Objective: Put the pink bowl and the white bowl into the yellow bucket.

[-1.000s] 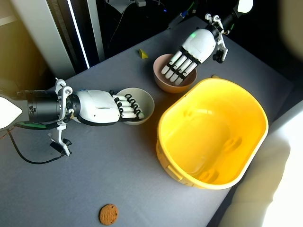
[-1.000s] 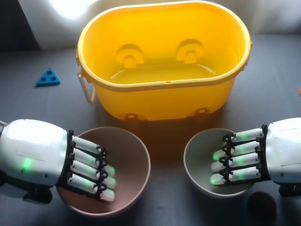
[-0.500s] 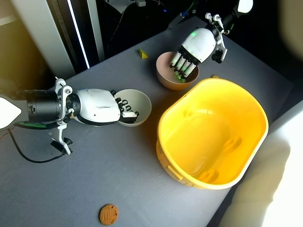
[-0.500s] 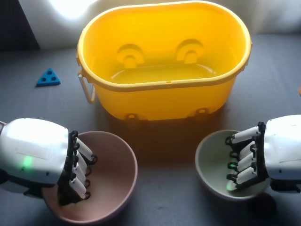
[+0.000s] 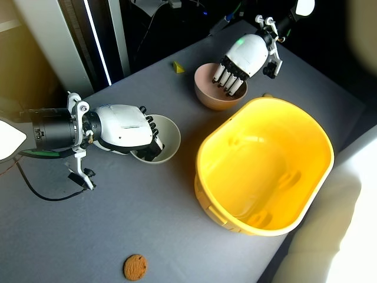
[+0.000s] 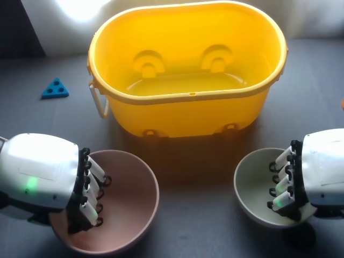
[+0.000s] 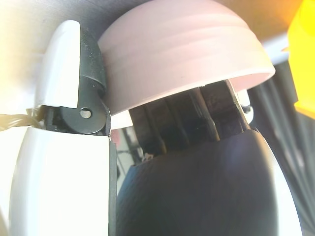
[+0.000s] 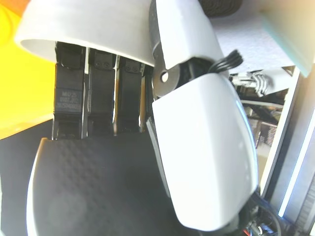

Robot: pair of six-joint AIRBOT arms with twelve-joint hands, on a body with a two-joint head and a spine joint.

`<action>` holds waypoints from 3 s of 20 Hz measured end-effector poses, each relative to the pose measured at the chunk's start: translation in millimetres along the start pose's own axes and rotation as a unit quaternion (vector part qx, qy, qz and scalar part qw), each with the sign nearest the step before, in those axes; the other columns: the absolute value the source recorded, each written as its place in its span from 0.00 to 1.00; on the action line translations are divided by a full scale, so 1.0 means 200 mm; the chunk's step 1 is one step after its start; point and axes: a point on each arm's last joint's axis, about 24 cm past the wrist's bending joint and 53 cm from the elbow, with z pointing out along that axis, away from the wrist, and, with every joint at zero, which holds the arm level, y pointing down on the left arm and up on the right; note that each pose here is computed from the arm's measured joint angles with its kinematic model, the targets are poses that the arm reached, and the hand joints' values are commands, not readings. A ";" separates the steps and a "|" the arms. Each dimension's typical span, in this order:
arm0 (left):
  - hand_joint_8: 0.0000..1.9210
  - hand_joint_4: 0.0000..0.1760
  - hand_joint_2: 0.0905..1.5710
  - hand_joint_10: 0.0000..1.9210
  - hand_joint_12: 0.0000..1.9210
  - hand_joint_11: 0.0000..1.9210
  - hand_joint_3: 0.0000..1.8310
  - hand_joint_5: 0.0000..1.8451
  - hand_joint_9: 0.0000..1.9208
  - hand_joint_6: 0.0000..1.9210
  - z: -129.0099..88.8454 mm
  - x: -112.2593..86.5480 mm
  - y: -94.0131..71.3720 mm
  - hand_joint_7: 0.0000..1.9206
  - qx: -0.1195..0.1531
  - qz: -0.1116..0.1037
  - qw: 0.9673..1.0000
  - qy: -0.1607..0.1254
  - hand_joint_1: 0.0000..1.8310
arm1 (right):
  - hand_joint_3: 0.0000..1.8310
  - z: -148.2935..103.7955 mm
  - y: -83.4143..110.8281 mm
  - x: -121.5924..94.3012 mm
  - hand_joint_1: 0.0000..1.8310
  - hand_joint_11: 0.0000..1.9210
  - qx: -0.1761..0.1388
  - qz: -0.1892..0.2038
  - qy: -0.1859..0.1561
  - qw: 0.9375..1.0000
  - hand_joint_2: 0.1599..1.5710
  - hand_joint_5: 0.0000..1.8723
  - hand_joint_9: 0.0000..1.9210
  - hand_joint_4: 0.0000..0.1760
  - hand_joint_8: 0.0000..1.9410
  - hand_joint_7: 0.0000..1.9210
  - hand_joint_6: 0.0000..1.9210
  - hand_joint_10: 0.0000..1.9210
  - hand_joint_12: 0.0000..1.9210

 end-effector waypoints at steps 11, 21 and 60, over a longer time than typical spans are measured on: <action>0.38 0.00 0.67 0.56 0.52 0.39 0.00 0.52 0.50 0.48 -0.10 -0.23 -0.09 0.60 0.025 -0.010 0.998 -0.053 0.76 | 0.00 -0.08 0.10 -0.19 0.76 0.48 -0.043 -0.025 -0.042 0.998 0.63 0.57 0.55 0.00 0.34 0.58 0.44 0.49 0.44; 0.42 0.00 0.68 0.58 0.52 0.40 0.00 0.49 0.49 0.53 -0.20 -0.38 -0.19 0.57 0.052 -0.027 0.995 -0.081 0.75 | 0.00 -0.12 0.20 -0.34 0.76 0.48 -0.081 -0.077 -0.077 0.991 0.64 0.56 0.54 0.00 0.38 0.55 0.47 0.51 0.46; 0.40 0.00 0.68 0.58 0.54 0.38 0.00 0.50 0.49 0.52 -0.48 -1.08 -0.13 0.57 0.098 -0.046 0.956 -0.271 0.75 | 0.00 -0.19 0.21 -0.85 0.76 0.50 0.026 -0.359 -0.248 0.899 0.63 0.56 0.57 0.00 0.35 0.57 0.45 0.47 0.43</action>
